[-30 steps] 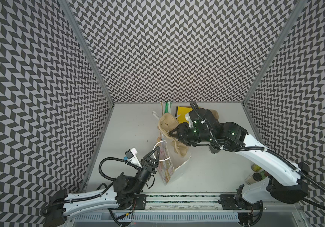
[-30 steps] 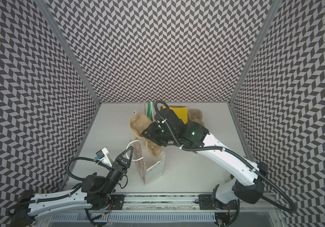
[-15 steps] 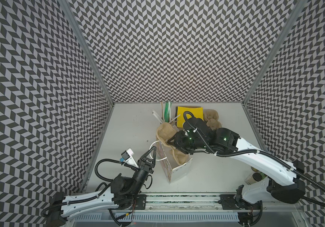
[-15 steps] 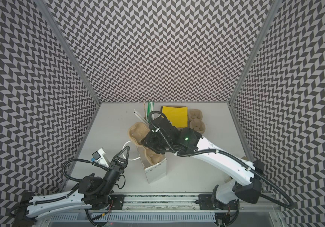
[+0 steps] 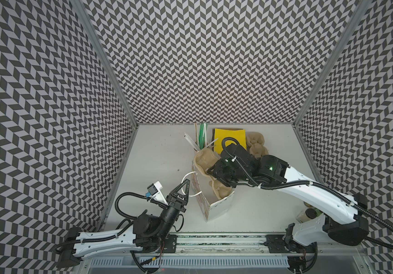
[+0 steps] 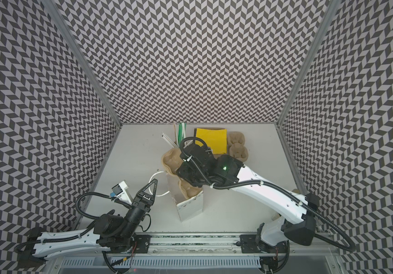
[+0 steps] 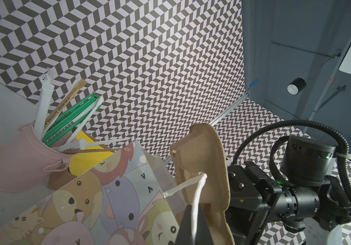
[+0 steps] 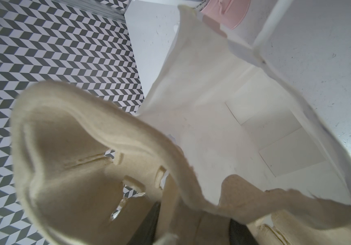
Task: Pack the takeout coffee
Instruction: 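Lower the carrier down into the white paper bag with the right gripper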
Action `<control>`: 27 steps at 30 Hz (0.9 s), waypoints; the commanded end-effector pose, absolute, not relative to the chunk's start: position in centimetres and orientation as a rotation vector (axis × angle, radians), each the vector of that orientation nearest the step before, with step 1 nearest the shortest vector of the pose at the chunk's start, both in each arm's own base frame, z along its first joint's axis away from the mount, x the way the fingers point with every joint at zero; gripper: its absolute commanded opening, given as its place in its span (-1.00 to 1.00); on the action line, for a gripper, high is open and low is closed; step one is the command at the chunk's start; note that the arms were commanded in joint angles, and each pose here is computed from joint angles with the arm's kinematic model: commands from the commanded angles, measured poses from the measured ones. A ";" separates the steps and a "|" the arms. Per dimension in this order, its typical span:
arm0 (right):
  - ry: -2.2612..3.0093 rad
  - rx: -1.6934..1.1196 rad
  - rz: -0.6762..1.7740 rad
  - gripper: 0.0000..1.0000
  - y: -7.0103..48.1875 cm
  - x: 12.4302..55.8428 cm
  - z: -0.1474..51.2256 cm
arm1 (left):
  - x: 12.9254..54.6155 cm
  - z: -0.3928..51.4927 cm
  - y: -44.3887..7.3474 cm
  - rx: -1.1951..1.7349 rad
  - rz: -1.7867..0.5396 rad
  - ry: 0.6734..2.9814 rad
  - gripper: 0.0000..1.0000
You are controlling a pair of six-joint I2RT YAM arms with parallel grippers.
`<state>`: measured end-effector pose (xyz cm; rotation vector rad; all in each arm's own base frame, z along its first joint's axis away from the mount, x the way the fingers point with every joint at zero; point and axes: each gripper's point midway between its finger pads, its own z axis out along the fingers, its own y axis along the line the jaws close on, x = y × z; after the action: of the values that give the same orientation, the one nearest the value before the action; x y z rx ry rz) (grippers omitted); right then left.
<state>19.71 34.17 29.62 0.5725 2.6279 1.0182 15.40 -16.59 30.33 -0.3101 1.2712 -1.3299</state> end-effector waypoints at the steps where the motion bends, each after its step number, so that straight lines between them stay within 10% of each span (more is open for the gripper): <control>1: 2.623 0.623 0.962 -0.14 33.6 19.9 29.0 | 15.7 30.0 -16.0 -0.334 -1.274 1.285 -1.00; 27: 2.639 0.786 0.870 -0.13 32.5 19.9 24.3 | 15.6 29.3 -16.5 -0.352 -1.254 1.318 -1.00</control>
<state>19.47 32.80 23.28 0.6963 2.7108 0.8136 15.47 -16.78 29.40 -0.3198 1.3133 -1.2713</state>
